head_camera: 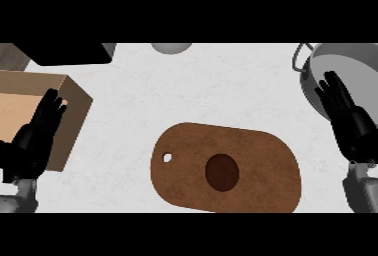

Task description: Pick the cupcake from the cutting board and place it in the pot

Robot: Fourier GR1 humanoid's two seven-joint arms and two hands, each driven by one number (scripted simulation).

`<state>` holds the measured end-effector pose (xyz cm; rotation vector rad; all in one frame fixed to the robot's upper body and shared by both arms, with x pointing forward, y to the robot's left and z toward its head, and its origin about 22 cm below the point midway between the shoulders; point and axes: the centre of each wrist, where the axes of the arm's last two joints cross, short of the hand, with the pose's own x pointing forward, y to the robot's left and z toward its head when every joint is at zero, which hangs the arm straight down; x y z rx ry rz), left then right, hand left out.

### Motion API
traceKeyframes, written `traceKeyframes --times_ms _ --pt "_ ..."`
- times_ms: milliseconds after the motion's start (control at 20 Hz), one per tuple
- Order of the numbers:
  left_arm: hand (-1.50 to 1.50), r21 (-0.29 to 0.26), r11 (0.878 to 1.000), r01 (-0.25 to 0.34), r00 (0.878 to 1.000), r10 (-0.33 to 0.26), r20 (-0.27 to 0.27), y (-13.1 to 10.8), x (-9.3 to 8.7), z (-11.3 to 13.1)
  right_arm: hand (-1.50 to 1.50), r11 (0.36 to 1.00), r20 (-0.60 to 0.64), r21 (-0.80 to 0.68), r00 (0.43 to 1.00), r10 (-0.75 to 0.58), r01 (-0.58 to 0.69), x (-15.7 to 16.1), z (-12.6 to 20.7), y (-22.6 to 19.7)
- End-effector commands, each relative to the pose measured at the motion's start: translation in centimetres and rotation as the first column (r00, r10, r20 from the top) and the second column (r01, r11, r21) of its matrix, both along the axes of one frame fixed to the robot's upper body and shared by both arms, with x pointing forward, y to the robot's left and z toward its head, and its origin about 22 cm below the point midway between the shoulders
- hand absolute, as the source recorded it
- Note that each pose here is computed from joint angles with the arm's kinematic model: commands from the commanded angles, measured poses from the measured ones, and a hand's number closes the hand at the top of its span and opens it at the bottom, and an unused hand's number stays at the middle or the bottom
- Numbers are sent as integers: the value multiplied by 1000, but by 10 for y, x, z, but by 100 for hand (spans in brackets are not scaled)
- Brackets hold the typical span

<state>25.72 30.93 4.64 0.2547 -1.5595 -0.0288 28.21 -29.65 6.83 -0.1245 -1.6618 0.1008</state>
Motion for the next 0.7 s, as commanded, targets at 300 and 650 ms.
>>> traceKeyframes --times_ms 300,650 --pt "0 -37 983 180 960 -184 -212 -32 -11 -37 150 801 -135 -496 882 -452 334 -45 -60 -1" --pt "0 -80 971 224 926 -238 -294 -34 -19 -54 -150 655 415 -108 633 -654 748 -52 -28 96"
